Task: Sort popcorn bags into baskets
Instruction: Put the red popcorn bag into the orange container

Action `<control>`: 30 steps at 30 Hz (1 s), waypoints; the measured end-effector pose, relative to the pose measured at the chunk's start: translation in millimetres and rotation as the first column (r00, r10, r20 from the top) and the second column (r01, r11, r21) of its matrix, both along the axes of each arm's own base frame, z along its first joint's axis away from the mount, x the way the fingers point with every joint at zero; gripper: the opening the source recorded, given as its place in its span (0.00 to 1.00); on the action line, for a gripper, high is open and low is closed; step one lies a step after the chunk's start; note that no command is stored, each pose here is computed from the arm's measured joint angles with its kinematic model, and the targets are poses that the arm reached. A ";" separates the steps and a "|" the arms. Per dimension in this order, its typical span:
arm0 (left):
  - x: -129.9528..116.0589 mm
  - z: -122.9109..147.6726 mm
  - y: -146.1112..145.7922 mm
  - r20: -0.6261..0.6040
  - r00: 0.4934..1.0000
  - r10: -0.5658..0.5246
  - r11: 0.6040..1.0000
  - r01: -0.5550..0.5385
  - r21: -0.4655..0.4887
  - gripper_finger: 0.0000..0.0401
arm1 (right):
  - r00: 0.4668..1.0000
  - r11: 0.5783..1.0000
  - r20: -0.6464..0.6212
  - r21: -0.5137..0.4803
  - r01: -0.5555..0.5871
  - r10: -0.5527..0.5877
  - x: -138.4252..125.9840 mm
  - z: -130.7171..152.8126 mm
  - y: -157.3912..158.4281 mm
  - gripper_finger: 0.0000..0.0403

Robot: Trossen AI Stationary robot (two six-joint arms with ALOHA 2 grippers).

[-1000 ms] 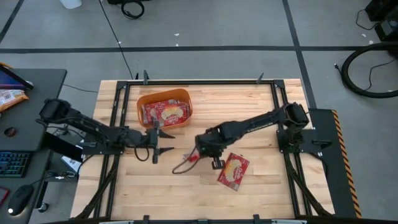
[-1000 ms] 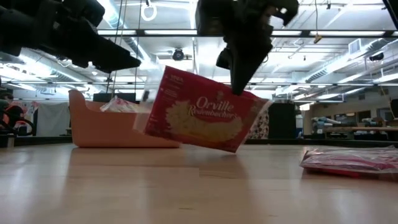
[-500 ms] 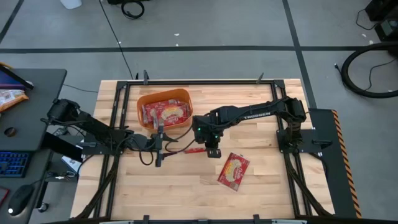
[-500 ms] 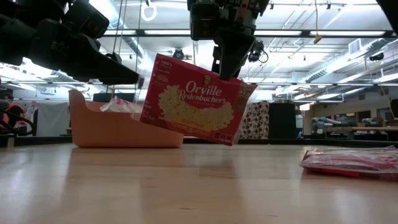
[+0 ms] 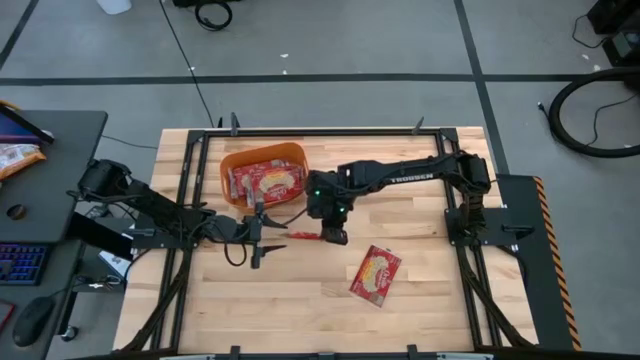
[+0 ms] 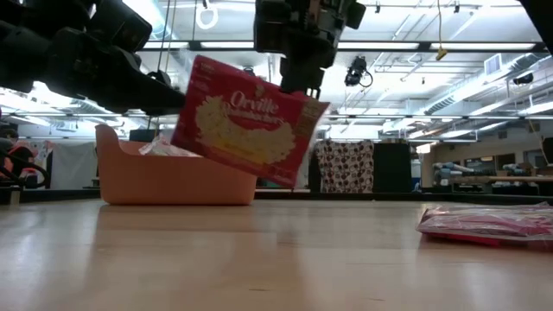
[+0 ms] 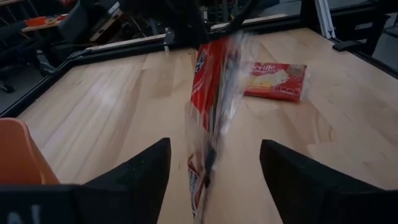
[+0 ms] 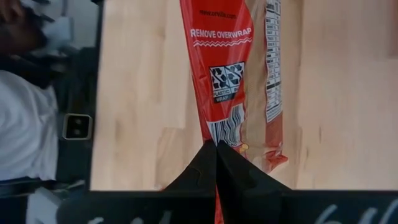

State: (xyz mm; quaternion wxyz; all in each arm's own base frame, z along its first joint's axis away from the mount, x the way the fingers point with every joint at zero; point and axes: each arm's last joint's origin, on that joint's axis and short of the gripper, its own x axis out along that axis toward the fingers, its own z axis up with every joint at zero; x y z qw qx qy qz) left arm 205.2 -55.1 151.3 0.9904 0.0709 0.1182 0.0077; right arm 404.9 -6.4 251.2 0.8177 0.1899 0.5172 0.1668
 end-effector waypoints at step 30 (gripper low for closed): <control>-2.6 13.1 17.3 0.055 0.987 0.148 0.989 -0.149 0.000 0.07 | 0.964 0.957 0.254 -0.252 0.146 -0.080 -16.1 78.2 -13.7 0.35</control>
